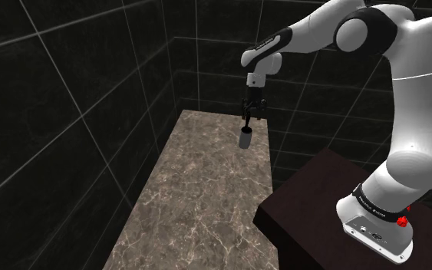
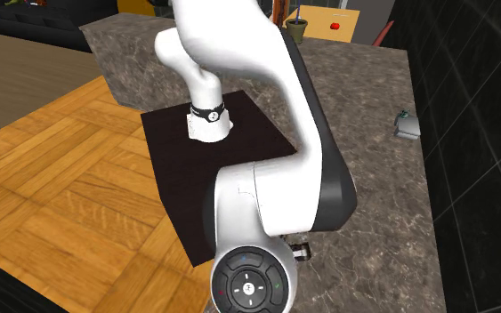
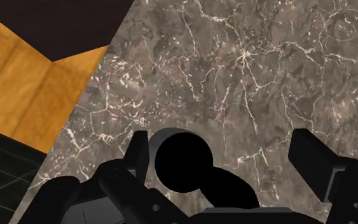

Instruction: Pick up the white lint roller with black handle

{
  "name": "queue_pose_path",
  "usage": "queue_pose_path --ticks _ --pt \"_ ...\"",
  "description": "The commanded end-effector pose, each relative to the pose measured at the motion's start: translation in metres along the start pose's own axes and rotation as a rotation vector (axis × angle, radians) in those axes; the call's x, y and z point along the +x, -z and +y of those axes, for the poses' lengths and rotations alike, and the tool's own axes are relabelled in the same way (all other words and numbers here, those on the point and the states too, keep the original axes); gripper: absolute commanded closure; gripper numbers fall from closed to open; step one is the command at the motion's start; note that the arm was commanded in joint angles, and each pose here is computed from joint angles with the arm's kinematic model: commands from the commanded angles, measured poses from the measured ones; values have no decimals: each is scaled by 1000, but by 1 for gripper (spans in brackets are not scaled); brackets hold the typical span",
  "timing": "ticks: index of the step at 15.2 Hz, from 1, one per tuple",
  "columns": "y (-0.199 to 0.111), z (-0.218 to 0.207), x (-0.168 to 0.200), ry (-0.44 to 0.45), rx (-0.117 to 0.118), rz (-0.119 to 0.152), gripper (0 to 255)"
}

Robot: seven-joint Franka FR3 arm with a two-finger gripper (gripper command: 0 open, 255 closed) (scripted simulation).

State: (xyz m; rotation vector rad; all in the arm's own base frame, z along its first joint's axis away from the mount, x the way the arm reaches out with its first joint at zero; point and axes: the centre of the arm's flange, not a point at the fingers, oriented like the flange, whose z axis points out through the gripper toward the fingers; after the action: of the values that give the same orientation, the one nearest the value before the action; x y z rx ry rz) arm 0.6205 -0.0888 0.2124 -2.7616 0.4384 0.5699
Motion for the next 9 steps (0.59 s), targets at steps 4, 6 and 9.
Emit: queue_pose_path --ticks 4,6,9 --pt "-31 21 61 -62 37 -27 0" --pt "-38 24 67 -66 39 -28 0" --pt "-52 27 74 -66 39 -28 0"
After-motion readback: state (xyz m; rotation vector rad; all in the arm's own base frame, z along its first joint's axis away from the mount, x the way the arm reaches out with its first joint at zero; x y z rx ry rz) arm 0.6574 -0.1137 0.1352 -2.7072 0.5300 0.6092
